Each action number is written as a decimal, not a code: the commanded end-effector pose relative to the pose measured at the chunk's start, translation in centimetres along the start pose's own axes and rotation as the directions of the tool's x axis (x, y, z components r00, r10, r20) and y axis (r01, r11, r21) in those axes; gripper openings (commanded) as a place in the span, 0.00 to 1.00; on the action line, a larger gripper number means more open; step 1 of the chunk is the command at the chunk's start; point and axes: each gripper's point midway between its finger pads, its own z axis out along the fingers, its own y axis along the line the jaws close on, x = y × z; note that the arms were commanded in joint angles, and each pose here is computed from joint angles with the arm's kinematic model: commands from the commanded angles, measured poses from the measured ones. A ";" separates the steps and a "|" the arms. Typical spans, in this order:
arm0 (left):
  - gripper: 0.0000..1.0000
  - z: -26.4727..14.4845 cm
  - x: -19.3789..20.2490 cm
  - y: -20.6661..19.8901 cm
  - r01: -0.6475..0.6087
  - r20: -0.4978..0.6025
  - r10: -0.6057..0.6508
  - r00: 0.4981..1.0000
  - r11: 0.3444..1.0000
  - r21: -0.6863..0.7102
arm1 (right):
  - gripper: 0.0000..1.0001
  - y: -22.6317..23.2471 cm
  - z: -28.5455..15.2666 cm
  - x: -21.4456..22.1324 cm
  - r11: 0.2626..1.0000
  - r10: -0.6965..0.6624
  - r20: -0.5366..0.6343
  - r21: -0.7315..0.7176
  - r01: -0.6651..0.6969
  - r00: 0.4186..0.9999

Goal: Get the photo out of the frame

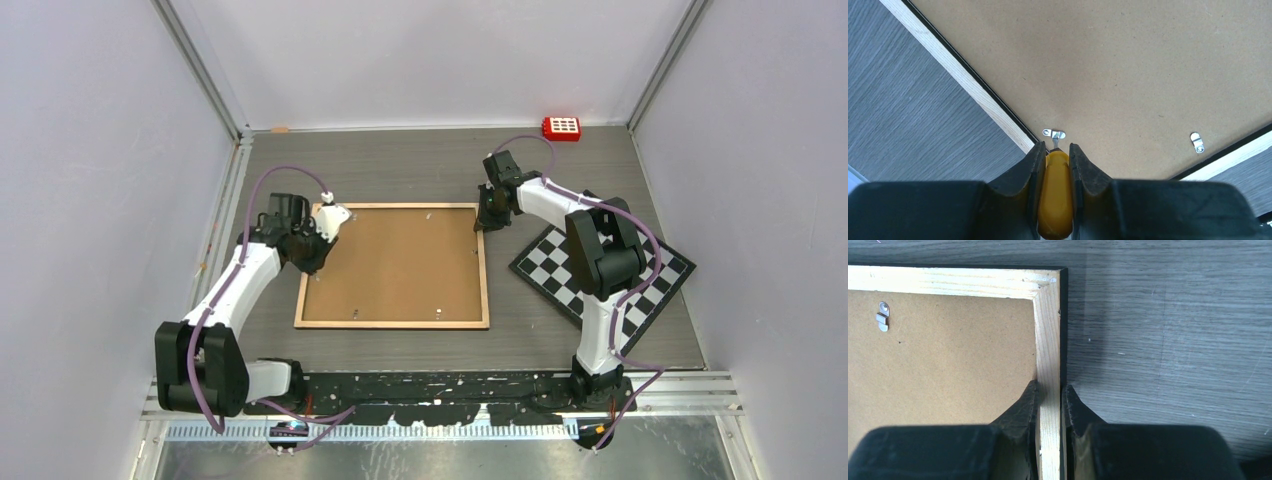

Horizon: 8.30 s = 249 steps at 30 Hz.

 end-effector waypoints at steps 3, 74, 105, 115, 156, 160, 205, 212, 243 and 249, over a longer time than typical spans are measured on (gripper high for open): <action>0.00 0.4 -0.7 -0.3 0.041 0.042 -0.041 0.998 0.999 0.004 | 0.01 -1.8 0.6 3.3 0.997 0.026 -0.109 0.076 -0.018 0.994; 0.00 -13.2 -19.9 -12.7 0.372 0.093 -0.732 0.675 0.447 0.813 | 0.74 22.4 -21.3 8.3 0.343 -0.577 0.524 -0.542 0.768 0.627; 0.58 -15.1 -16.9 -16.4 0.261 0.050 -0.570 0.820 0.451 0.854 | 0.00 21.8 -24.2 11.6 0.116 -0.650 0.607 -0.514 0.850 0.456; 0.36 -14.8 -17.3 -16.7 0.270 0.032 -0.584 0.811 0.421 0.866 | 0.01 21.9 -24.3 12.6 0.082 -0.669 0.609 -0.508 0.857 0.425; 0.00 1.7 -22.9 -14.3 -0.206 0.450 0.036 0.892 0.919 0.335 | 0.47 0.8 -7.7 5.1 0.936 -0.108 -0.059 -0.341 0.082 0.992; 0.00 2.5 -23.3 -15.4 -0.246 0.471 0.055 0.881 0.902 0.355 | 0.46 1.1 -6.0 3.8 0.939 -0.079 -0.035 -0.337 0.063 0.996; 0.00 10.5 -25.0 -21.3 -0.443 0.463 0.271 0.844 0.838 0.318 | 0.18 1.7 -0.4 3.8 0.923 0.103 -0.173 -0.350 -0.159 0.979; 0.00 10.3 -26.0 -20.8 -0.412 0.465 0.246 0.850 0.862 0.296 | 0.13 1.7 -0.4 4.0 0.924 0.101 -0.178 -0.348 -0.159 0.979; 0.00 10.3 -21.3 -22.7 -0.534 0.348 0.424 0.836 0.774 0.340 | 0.06 1.4 -0.4 4.1 0.928 0.102 -0.174 -0.339 -0.156 0.980; 0.00 9.8 -20.5 -22.3 -0.549 0.321 0.454 0.831 0.763 0.341 | 0.06 1.3 -0.3 4.2 0.930 0.102 -0.174 -0.334 -0.156 0.979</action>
